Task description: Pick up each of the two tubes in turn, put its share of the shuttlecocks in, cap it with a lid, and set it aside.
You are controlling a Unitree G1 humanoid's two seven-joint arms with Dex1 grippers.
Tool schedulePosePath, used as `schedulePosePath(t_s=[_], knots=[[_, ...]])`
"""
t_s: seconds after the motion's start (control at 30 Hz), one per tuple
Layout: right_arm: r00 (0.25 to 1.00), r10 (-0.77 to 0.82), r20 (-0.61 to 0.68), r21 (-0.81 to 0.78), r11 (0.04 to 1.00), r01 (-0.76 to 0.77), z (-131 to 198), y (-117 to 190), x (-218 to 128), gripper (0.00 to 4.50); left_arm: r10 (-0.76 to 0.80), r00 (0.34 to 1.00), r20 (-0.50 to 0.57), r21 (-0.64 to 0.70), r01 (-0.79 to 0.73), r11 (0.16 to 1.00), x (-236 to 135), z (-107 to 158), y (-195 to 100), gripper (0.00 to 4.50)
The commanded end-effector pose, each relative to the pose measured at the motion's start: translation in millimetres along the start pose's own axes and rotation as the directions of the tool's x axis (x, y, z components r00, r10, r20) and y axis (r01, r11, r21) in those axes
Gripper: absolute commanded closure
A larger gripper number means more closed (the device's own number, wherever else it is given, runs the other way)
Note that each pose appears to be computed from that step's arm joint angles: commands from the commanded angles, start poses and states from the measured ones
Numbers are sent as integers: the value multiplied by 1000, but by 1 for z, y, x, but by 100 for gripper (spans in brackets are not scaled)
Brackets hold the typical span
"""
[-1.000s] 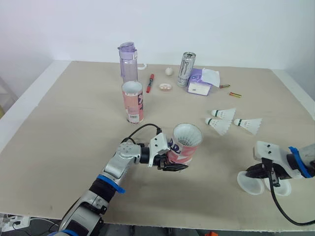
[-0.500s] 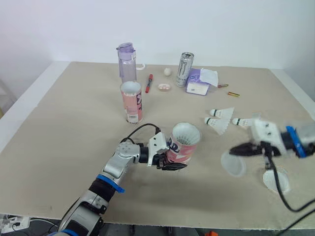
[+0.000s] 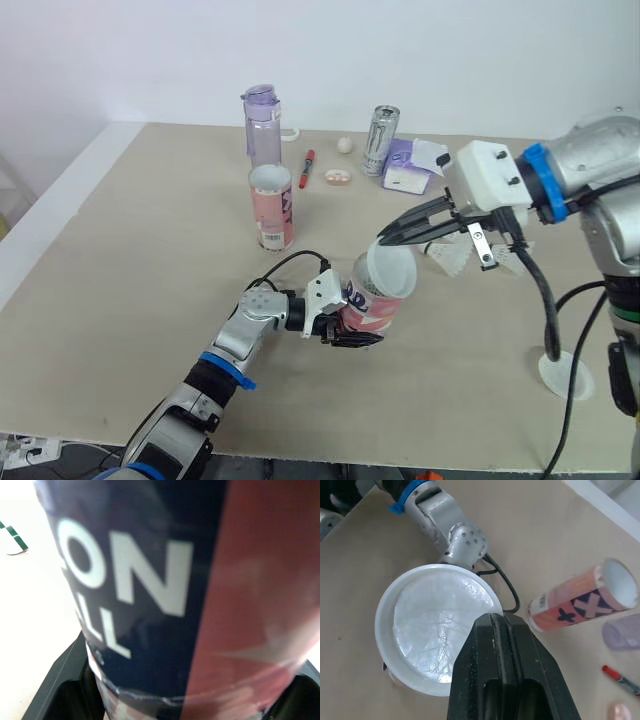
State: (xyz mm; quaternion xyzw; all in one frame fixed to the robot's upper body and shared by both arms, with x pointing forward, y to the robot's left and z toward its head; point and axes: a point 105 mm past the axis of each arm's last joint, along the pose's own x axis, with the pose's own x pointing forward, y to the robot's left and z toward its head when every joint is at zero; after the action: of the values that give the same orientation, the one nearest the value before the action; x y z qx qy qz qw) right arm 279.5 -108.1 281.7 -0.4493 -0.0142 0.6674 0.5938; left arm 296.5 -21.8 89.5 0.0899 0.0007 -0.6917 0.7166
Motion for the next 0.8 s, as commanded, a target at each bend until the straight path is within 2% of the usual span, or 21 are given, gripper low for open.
schedulePosePath(t_s=[0.03, 0.8], knots=[[999, 21, -28, -63, 998, -22, 0, -3, 1, 442, 29, 997, -76, -33, -32, 999, -6, -20, 0, 137], [991, 105, -83, -114, 987, -114, -17, 6, 16, 442, 49, 995, -81, -45, -53, 998, -8, -22, 0, 137]])
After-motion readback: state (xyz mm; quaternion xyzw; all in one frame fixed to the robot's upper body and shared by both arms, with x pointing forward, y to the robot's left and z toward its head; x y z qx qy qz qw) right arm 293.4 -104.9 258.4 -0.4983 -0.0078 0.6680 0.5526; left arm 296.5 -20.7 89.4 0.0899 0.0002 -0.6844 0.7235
